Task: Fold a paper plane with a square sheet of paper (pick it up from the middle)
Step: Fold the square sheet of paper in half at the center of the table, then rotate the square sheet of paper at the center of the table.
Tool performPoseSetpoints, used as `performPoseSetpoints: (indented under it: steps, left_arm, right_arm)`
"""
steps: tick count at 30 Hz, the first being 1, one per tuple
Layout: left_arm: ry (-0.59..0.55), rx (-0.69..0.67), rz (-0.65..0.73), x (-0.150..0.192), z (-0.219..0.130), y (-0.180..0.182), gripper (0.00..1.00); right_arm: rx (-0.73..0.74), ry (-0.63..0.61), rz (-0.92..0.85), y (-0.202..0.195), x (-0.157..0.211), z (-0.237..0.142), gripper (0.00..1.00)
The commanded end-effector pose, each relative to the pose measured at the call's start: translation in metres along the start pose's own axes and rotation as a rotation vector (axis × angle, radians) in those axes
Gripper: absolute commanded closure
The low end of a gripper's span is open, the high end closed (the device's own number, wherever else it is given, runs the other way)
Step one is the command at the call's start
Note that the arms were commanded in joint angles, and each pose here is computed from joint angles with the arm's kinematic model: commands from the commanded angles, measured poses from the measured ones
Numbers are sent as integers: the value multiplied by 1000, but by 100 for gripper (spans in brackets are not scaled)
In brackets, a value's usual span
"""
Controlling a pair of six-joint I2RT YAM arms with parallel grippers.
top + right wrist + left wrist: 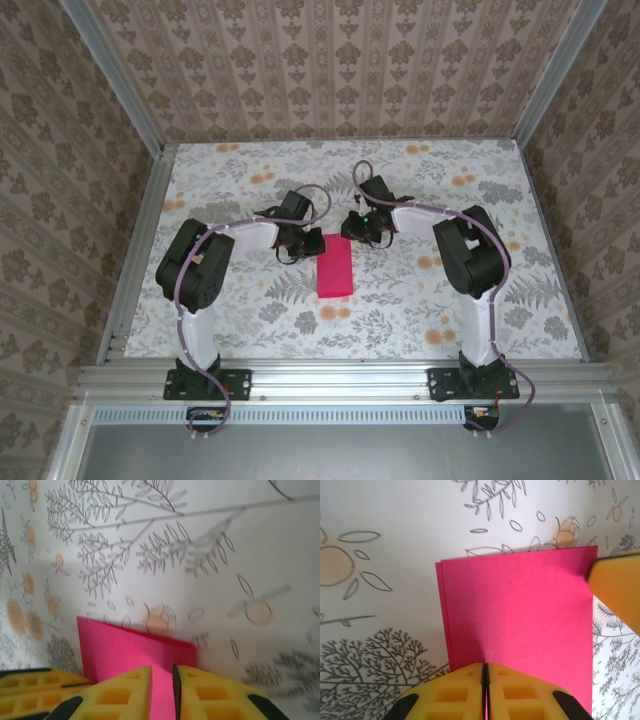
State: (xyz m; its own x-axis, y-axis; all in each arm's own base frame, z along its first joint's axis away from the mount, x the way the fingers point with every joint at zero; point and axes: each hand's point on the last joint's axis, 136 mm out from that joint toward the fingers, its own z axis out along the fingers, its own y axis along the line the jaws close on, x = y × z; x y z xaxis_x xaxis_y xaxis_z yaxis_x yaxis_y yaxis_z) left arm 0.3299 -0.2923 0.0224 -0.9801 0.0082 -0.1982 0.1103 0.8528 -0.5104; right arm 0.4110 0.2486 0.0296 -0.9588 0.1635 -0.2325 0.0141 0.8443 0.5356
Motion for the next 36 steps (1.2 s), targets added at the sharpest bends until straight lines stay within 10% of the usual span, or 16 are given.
performPoseSetpoints:
  steps: [1,23,36]
  left_arm:
    - [70,-19,47,13,2,-2,89]
    - [73,-2,137,-8,5,-20,86]
    - [-130,-10,32,-30,-51,-21,77]
  right_arm:
    - [-24,4,-27,9,12,-28,77]
    - [-104,163,-40,12,87,-8,77]
    - [-36,83,78,0,95,11,78]
